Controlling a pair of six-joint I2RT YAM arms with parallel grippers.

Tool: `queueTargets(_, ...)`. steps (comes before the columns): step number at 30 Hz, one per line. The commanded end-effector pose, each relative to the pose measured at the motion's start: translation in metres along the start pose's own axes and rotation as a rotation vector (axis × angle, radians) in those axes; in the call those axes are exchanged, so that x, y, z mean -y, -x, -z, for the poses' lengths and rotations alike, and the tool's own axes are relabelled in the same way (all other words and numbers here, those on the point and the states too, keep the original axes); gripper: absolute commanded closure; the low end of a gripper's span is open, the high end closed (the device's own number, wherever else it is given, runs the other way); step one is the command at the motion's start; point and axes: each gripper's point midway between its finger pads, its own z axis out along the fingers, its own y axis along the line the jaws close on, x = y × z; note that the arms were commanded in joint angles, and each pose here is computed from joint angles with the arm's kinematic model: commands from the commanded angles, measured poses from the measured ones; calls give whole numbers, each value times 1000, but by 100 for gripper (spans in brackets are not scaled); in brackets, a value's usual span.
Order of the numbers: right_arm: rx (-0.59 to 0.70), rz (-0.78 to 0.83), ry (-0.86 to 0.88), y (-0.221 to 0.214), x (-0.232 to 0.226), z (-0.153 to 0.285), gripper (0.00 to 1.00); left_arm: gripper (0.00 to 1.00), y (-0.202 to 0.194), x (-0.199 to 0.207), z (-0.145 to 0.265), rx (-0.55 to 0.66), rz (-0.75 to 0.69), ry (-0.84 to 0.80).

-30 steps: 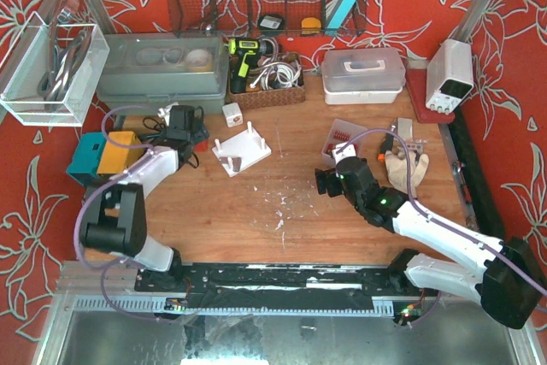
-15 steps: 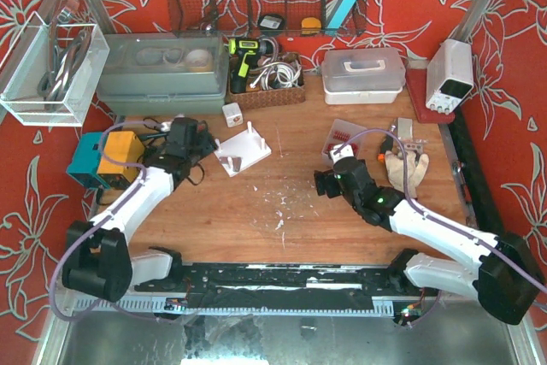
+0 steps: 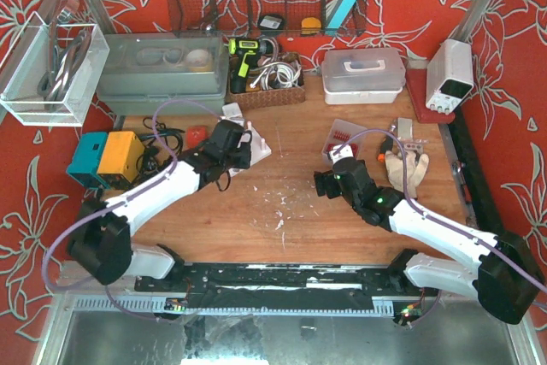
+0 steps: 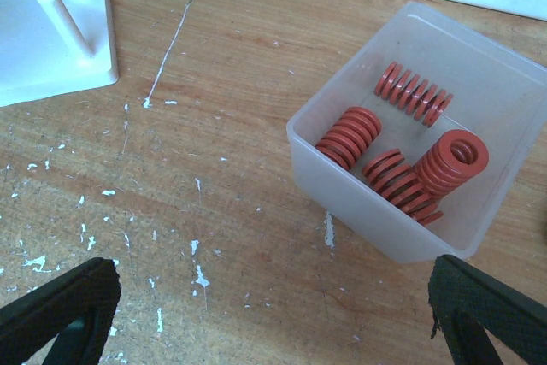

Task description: Install the large spring

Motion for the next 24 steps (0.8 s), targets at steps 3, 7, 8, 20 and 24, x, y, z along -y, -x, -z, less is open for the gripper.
queueTargets(3, 16, 1, -19, 7, 2, 5, 1, 61, -16, -1, -31, -125, -186, 51)
queueTargets(7, 11, 5, -20, 5, 1, 3, 1, 61, -18, 2, -45, -176, -210, 60)
queueTargets(8, 7, 8, -24, 3, 2, 2, 1, 61, -19, 4, -48, -191, -211, 49)
queueTargets(20, -12, 24, -44, 2, 2, -2, 1, 61, -23, -30, -72, -370, -209, 132)
queueTargets(24, -12, 23, -42, 2, 2, -2, 1, 61, -20, -31, -76, -381, -206, 114)
